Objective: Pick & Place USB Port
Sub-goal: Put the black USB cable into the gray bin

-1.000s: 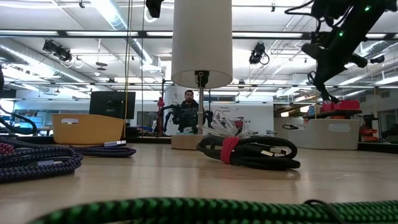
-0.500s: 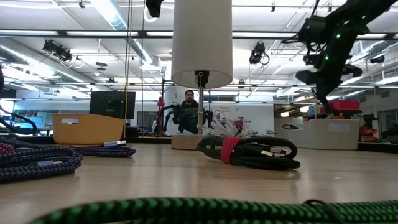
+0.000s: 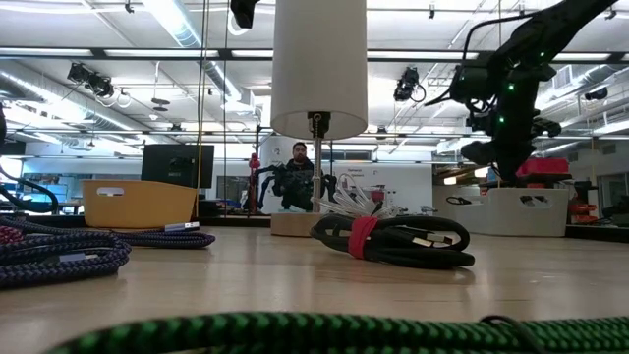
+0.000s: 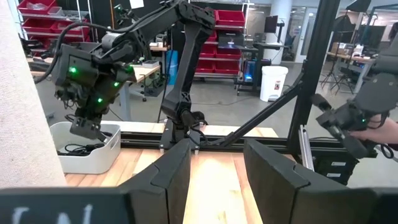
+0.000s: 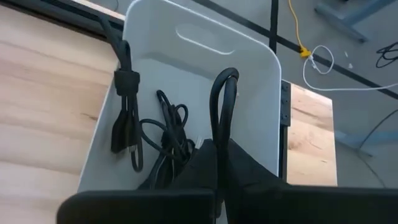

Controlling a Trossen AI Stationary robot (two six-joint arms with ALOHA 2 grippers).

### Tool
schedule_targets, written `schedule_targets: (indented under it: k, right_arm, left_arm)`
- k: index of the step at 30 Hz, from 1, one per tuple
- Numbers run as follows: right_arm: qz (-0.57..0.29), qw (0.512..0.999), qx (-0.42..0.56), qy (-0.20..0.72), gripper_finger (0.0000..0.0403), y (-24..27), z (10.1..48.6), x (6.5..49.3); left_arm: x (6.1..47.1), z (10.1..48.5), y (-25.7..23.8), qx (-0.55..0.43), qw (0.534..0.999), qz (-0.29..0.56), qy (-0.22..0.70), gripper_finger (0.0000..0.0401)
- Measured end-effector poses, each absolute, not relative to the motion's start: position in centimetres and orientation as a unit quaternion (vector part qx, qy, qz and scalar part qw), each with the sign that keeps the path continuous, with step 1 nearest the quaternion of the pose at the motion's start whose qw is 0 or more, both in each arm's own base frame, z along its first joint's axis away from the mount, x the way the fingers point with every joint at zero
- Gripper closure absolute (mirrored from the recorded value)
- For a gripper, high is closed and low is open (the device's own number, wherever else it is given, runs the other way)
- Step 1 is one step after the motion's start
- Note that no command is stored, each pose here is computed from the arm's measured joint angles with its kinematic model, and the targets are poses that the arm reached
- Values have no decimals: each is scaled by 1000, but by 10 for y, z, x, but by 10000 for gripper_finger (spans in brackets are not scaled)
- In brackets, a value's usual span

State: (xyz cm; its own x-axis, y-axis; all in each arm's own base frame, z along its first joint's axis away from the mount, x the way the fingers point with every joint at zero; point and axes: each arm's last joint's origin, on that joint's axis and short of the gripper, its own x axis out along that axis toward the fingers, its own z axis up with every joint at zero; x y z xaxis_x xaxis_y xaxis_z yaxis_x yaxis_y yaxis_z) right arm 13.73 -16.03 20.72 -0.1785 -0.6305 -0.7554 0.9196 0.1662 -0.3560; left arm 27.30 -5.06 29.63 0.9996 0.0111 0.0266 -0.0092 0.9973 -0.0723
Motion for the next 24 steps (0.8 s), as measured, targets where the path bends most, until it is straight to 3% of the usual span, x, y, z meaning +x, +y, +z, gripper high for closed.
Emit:
schedule_targets:
  k: [5, 17, 24]
  right_arm:
    - [-616, 613, 165, 467, 395, -164, 199, 139]
    - [-607, 612, 161, 481, 276, -165, 196, 140]
    - [-603, 615, 153, 484, 233, -166, 196, 141]
  left_arm:
    - [273, 296, -51, -36, 999, 5, -14, 245]
    - [273, 296, -51, -36, 999, 5, -14, 245]
    - [273, 296, -51, -36, 999, 5, -13, 245]
